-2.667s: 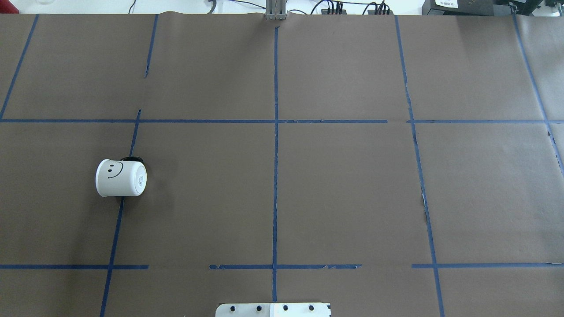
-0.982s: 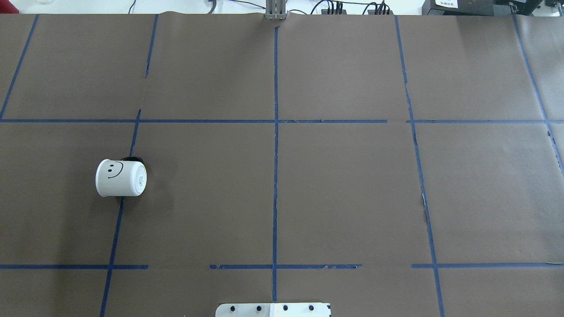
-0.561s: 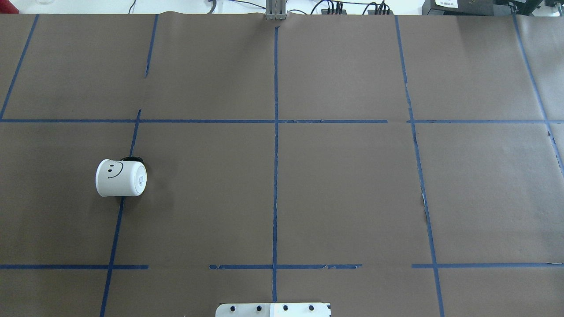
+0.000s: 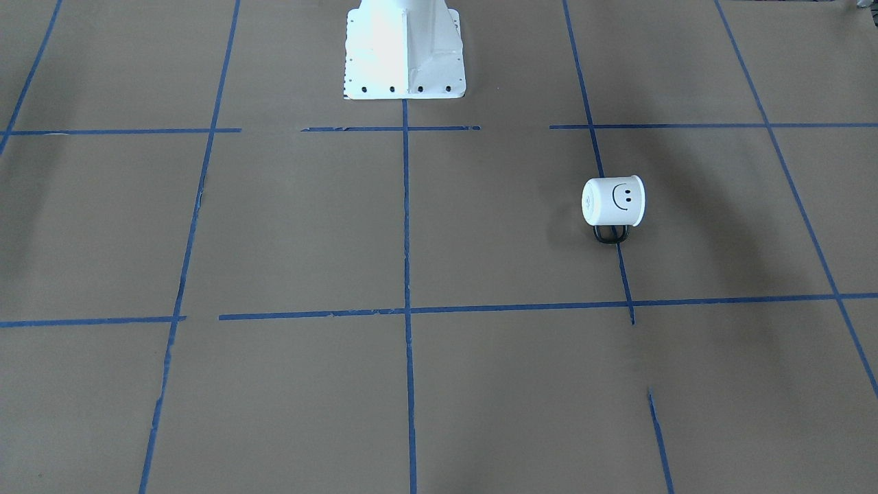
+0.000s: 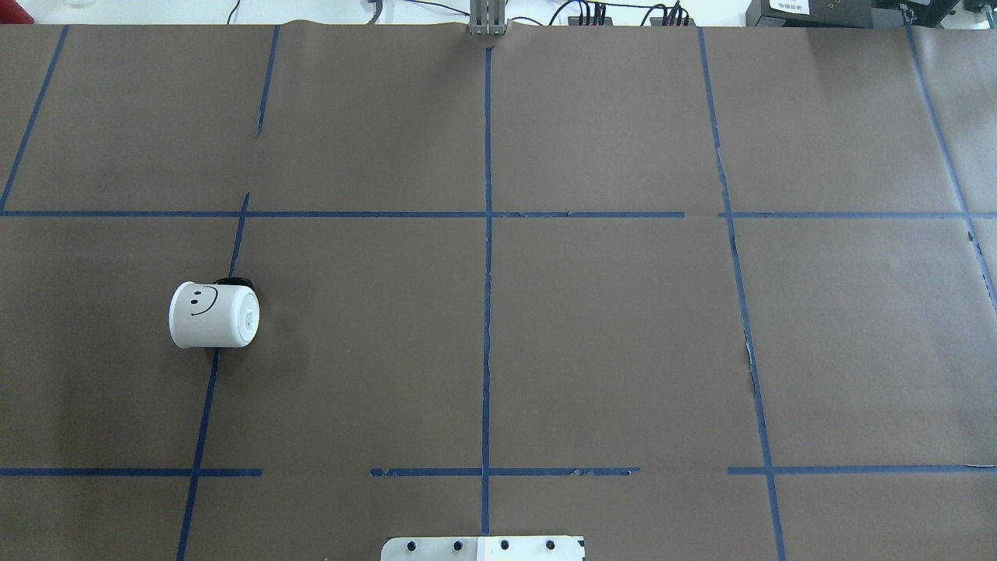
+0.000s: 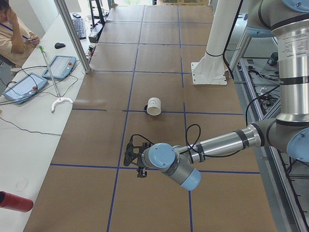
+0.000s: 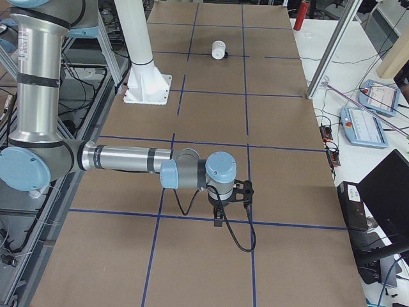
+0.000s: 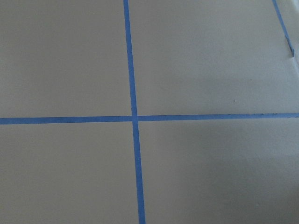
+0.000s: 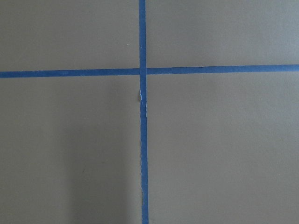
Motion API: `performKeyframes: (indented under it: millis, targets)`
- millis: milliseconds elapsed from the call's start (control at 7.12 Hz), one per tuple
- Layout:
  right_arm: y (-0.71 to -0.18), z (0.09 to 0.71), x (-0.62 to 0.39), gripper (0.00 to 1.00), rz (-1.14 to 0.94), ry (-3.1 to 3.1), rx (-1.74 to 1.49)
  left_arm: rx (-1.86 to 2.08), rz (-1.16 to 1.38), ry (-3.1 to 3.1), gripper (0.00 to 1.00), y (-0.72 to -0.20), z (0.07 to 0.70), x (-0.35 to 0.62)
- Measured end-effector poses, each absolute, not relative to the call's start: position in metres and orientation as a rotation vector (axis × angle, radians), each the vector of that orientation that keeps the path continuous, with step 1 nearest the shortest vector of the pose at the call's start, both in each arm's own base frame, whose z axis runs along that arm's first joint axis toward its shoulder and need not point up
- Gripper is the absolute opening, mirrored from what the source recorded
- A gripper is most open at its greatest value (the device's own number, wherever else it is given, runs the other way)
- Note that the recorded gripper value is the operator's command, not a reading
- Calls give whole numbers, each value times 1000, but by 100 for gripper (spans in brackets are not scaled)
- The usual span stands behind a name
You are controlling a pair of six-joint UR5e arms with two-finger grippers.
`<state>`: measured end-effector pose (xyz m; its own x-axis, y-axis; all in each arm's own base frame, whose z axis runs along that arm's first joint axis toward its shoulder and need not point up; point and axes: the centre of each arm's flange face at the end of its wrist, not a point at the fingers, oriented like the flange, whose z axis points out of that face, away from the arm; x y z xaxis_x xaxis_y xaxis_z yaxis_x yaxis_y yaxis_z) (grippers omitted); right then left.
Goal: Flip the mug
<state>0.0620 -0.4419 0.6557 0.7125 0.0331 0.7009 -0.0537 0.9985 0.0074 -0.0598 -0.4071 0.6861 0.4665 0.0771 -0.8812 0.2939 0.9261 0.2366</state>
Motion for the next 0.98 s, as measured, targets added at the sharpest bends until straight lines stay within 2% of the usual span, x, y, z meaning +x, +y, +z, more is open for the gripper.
performKeyframes:
  millis: [982]
  targets:
    - [-442,656,62,100,48,-776,28,346,-258,1297,100,-398,642,53]
